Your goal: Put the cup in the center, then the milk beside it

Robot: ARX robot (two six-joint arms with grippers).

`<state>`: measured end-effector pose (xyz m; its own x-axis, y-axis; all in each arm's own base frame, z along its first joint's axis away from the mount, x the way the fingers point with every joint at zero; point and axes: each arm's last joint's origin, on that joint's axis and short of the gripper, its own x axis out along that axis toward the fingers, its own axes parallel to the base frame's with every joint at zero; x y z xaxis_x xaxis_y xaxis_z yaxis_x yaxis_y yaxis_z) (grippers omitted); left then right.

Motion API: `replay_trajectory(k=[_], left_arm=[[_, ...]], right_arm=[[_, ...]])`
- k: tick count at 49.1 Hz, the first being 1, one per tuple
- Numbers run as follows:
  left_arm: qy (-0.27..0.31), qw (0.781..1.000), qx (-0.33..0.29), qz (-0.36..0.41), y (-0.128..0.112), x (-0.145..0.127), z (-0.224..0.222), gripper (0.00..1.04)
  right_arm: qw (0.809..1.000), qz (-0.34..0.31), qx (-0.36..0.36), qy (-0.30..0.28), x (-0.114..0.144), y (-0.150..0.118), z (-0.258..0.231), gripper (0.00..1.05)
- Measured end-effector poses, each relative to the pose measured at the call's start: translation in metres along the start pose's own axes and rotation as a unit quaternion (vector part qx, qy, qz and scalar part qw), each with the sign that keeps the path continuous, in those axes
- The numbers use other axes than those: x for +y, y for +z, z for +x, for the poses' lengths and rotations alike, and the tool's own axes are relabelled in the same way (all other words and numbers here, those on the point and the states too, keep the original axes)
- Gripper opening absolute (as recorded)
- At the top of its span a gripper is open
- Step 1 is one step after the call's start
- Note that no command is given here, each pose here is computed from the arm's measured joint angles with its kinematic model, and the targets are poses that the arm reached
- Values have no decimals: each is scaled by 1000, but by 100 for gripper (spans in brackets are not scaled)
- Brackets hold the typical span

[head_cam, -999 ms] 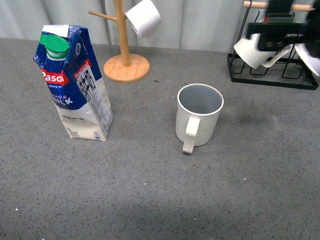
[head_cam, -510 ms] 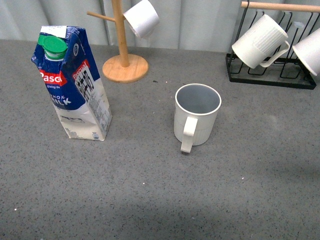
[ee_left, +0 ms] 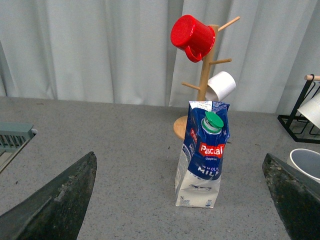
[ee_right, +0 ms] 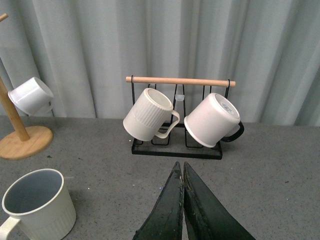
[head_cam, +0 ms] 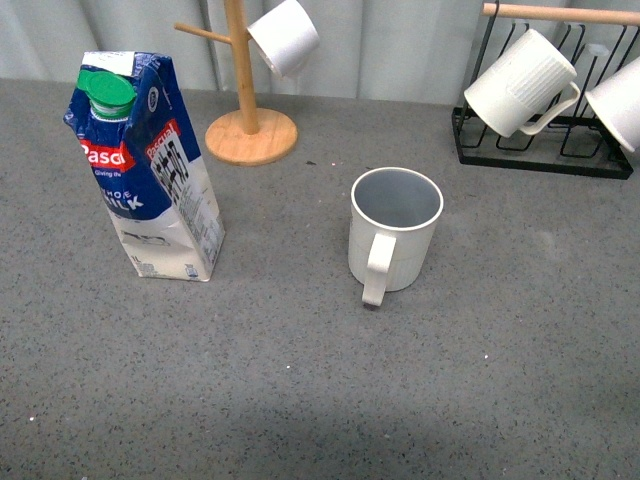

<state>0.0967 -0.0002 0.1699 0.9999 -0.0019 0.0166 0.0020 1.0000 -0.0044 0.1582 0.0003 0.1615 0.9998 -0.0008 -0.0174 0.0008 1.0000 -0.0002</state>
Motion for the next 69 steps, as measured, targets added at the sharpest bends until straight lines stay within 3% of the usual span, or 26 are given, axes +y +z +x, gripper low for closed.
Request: replay_trajectory(k=[69], left_arm=[[1, 1000, 0, 0, 0, 0, 0, 98]], right_arm=[[1000, 0, 4, 2, 0, 1, -58, 1]])
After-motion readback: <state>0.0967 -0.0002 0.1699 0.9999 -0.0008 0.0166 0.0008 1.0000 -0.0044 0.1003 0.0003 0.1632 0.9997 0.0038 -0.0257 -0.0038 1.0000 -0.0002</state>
